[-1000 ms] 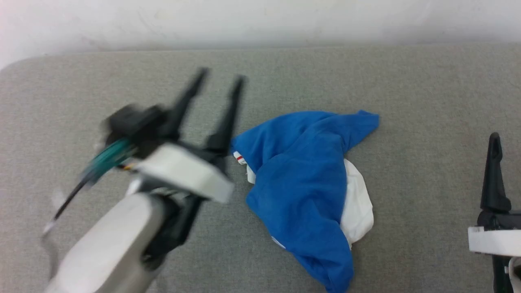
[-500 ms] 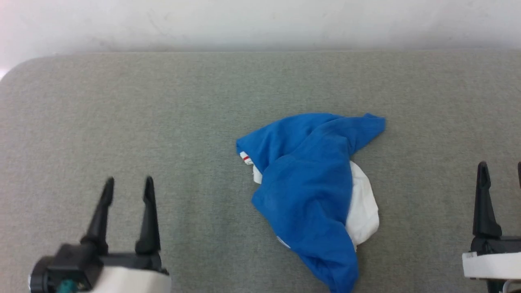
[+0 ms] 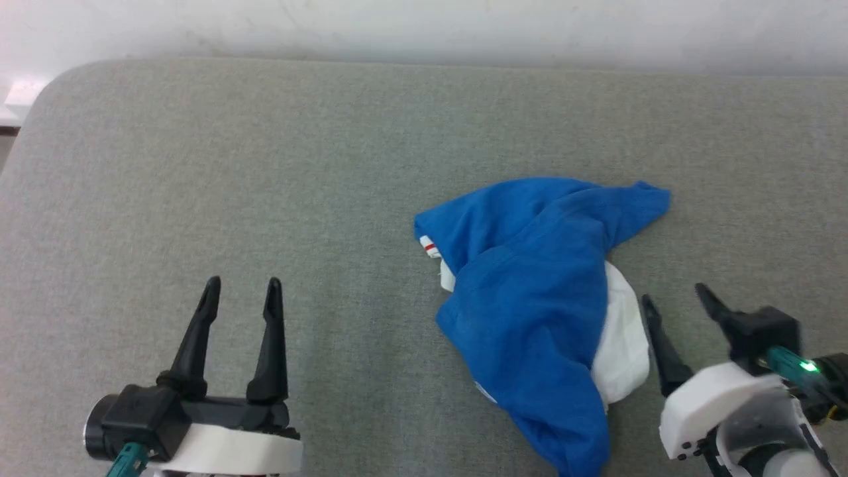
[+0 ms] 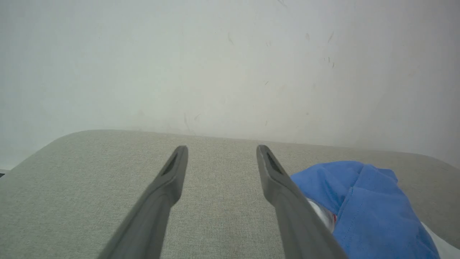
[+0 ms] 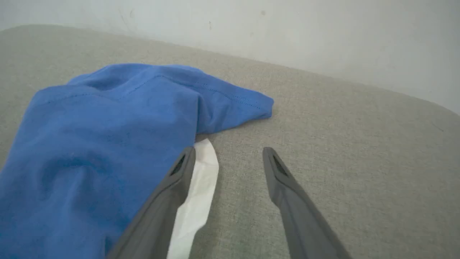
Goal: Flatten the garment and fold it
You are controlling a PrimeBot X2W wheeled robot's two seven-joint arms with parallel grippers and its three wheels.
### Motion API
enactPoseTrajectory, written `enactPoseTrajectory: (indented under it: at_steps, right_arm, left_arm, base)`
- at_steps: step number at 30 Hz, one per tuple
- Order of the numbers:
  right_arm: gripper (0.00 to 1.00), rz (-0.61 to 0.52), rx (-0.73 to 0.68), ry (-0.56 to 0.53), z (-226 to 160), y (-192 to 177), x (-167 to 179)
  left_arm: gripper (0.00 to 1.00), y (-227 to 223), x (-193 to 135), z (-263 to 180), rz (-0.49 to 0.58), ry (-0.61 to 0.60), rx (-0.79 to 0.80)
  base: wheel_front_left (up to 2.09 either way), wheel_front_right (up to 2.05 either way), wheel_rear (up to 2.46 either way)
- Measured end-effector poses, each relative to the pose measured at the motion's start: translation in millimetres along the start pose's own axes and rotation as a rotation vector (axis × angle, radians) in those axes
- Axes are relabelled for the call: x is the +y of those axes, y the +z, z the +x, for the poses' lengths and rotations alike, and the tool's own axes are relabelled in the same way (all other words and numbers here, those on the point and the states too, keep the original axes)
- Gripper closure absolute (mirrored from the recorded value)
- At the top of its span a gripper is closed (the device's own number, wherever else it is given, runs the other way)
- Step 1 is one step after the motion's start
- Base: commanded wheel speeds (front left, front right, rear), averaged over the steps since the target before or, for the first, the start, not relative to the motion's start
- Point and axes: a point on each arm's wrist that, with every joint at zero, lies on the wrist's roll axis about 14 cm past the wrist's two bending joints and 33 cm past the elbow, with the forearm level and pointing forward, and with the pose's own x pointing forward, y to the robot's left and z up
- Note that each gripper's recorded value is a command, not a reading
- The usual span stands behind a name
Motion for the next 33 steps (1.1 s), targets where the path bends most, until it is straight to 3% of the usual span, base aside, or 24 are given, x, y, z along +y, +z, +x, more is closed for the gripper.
enactPoseTrajectory:
  at_steps: [8,13,14,16,24,29,33]
  right_arm:
    - [0.00,-0.098,0.413,0.120,10,-70,19]
    - [0.00,-0.098,0.474,0.170,18,-79,31]
    - [0.39,-0.099,0.476,0.175,21,-79,32]
    - [1.00,-0.099,0.472,0.184,24,-78,35]
    - [1.00,-0.106,0.284,0.130,32,-34,20]
    - [1.00,-0.157,0.059,-0.042,27,39,-40]
    - [1.00,-0.175,-0.008,-0.226,-3,68,-99]
  left_arm:
    - [0.00,-16,7,1,-0.016,0.033,0.038]
    - [0.00,-23,17,-3,-0.007,0.069,0.055]
    - [0.00,-24,18,-3,-0.006,0.075,0.057]
    - [0.00,-25,20,-5,-0.006,0.080,0.061]
    - [0.00,-22,19,-1,-0.005,0.066,0.042]
    - [0.00,-19,9,4,-0.013,0.033,0.025]
    - [0.00,-18,-1,7,-0.025,-0.001,0.017]
  base:
    - [0.00,0.00,0.00]
    - [0.00,0.00,0.00]
    - [0.00,0.00,0.00]
    - [0.00,0.00,0.00]
    - [0.00,0.00,0.00]
    - [0.00,0.00,0.00]
    - [0.00,0.00,0.00]
